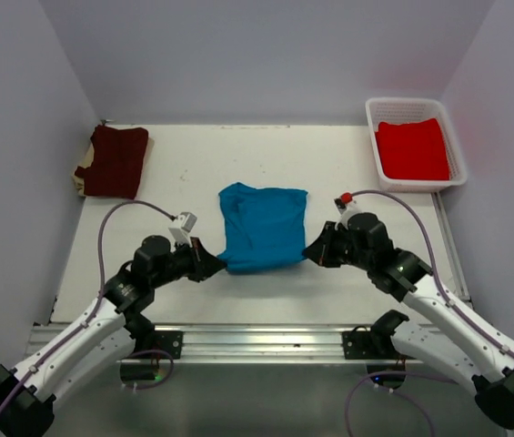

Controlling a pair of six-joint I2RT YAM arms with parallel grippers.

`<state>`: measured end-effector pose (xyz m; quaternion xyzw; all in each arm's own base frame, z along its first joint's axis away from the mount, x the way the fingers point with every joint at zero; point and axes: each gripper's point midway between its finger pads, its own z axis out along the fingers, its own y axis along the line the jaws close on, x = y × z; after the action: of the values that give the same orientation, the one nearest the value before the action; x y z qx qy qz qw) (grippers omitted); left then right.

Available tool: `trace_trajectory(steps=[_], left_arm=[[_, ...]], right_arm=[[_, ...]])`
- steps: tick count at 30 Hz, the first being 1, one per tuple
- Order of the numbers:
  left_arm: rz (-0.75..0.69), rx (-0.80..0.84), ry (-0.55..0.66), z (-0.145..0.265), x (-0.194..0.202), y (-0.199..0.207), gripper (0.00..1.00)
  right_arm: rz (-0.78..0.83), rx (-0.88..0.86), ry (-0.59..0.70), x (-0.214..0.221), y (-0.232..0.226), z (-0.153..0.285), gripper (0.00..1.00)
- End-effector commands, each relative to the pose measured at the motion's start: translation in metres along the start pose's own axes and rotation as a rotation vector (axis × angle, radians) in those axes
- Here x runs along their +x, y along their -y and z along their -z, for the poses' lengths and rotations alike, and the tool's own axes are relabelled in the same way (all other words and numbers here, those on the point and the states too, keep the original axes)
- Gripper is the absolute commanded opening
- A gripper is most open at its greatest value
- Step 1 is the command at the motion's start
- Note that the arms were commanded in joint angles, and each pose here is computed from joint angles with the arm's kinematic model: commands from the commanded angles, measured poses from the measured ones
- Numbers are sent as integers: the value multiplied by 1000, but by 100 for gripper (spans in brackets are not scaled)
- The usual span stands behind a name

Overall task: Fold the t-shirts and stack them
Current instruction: Fold the long partially folded tshirt into a neat square

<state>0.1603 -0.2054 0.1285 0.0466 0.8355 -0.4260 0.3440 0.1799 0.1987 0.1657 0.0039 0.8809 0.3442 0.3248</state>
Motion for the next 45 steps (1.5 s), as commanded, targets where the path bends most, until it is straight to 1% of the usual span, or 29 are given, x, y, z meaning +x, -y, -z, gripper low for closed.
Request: trace_trajectory(steps=[1, 3, 7, 9, 15, 16, 17, 18, 20, 21, 22, 23, 24, 25, 26, 27, 28, 29, 30, 31, 32, 33, 35, 36, 37, 38, 39, 41, 45], left_arm=[[-148, -46, 195, -7, -68, 14, 0], [-184, -45, 273, -14, -94, 21, 0], [-212, -54, 284, -44, -115, 21, 0], [-230, -58, 302, -53, -124, 21, 0], [-234, -90, 298, -81, -134, -9, 0], [-217, -123, 289, -88, -137, -26, 0], [-210, -110, 282, -91, -139, -29, 0], [-213, -94, 312, -93, -153, -27, 0], [-203, -132, 315, -101, -166, -43, 0], [-221, -121, 338, -105, -184, -36, 0], [-216, -144, 329, -113, -190, -47, 0], [-224, -156, 335, -118, -198, -51, 0], [-226, -155, 328, -124, -204, -52, 0], [-232, -155, 342, -136, -226, -57, 0], [-238, -169, 353, -142, -237, -63, 0], [-244, -173, 371, -148, -252, -66, 0], [-231, -181, 385, -162, -271, -80, 5], [-231, -144, 396, -168, -283, -80, 19], [-195, -125, 397, -173, -291, -83, 52], [-166, -134, 393, -176, -297, -99, 75], [-169, -117, 407, -174, -308, -95, 100], [-179, -118, 432, -163, -316, -87, 100], [-182, -143, 458, -150, -312, -86, 100], [-189, -145, 481, -143, -315, -81, 100], [-202, -143, 508, -130, -321, -69, 100], [-203, -148, 514, -125, -321, -67, 100], [-192, -163, 493, -122, -312, -70, 100], [-192, -158, 497, -110, -309, -61, 100], [-160, -188, 425, -106, -279, -65, 100]], right_arm=[[158, 80, 124, -46, 0, -7, 0], [179, 139, 136, -57, 7, -20, 0], [227, 219, 212, -93, 12, -37, 0], [226, 269, 216, -102, 23, -48, 0], [200, 318, 304, -148, 43, -67, 0], [195, 343, 289, -150, 52, -76, 0], [194, 348, 290, -153, 55, -80, 0], [192, 351, 301, -160, 56, -85, 0], [184, 359, 293, -171, 61, -99, 0], [182, 365, 294, -177, 62, -103, 0], [180, 346, 335, -197, 55, -104, 0], [173, 365, 308, -197, 65, -120, 0], [172, 349, 355, -222, 54, -122, 0], [162, 361, 367, -234, 60, -130, 0], [152, 403, 343, -236, 77, -154, 0], [149, 389, 393, -268, 66, -163, 0], [138, 394, 397, -282, 70, -174, 0], [138, 387, 395, -294, 68, -187, 5], [139, 405, 349, -306, 75, -215, 46], [152, 424, 322, -311, 77, -222, 64], [155, 437, 299, -312, 78, -227, 75], [160, 446, 321, -319, 76, -221, 88], [173, 417, 388, -323, 67, -207, 99], [172, 416, 394, -313, 75, -205, 99], [179, 403, 425, -320, 63, -186, 99], [181, 401, 424, -317, 62, -181, 99], [185, 401, 409, -305, 67, -179, 99], [190, 368, 431, -303, 57, -161, 99], [195, 354, 403, -285, 62, -160, 99]])
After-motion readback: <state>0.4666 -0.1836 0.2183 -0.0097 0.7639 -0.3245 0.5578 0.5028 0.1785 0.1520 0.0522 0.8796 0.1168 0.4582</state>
